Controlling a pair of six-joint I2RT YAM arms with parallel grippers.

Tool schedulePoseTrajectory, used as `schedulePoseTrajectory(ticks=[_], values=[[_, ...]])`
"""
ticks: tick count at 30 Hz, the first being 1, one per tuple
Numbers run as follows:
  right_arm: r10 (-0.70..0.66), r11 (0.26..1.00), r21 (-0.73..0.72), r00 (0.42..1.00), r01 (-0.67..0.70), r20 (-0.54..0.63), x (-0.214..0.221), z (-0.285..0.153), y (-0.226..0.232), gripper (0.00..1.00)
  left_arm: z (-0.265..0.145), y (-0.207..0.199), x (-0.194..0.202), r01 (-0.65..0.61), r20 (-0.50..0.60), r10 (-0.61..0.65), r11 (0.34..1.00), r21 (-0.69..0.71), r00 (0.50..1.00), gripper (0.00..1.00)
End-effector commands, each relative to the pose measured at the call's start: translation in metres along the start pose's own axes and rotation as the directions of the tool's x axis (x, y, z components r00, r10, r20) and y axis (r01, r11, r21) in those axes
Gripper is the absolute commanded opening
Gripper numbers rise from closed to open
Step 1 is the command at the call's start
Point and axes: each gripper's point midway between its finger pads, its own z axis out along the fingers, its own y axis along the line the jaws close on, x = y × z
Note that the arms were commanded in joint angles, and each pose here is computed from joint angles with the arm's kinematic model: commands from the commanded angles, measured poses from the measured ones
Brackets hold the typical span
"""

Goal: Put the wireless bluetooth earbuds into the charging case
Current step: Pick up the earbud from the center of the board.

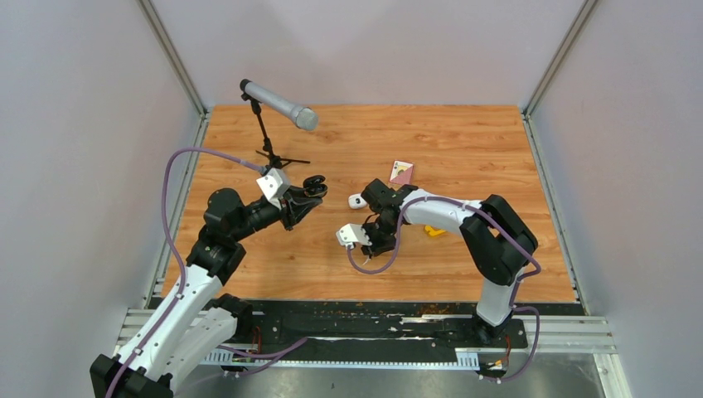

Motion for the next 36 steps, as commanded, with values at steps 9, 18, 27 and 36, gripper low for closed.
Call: schedulePoseTrajectory(ticks=[9,18,27,36], values=[[0.026,0.992,-0.118,0.997,-0.034,-0.067,0.016,0.023,0.027,0.27,-0.001,0.002,-0.012,-0.023,0.041,0.024,1.000,-0.009,0.999,0.00],[0.029,0.990,-0.139,0.998,-0.037,-0.059,0.012,0.019,0.032,0.08,-0.001,0.002,-0.011,-0.025,0.037,0.025,1.000,-0.006,0.999,0.00],[0.019,0.995,0.096,0.995,-0.009,-0.102,0.006,-0.062,0.025,0.04,0.003,0.002,-0.004,-0.024,0.026,0.023,1.000,0.013,0.999,0.00],[-0.094,0.826,0.533,0.977,0.185,-0.192,-0.044,-0.218,0.006,0.00,0.021,-0.009,0.000,0.012,0.075,-0.020,0.995,0.101,0.997,0.00]])
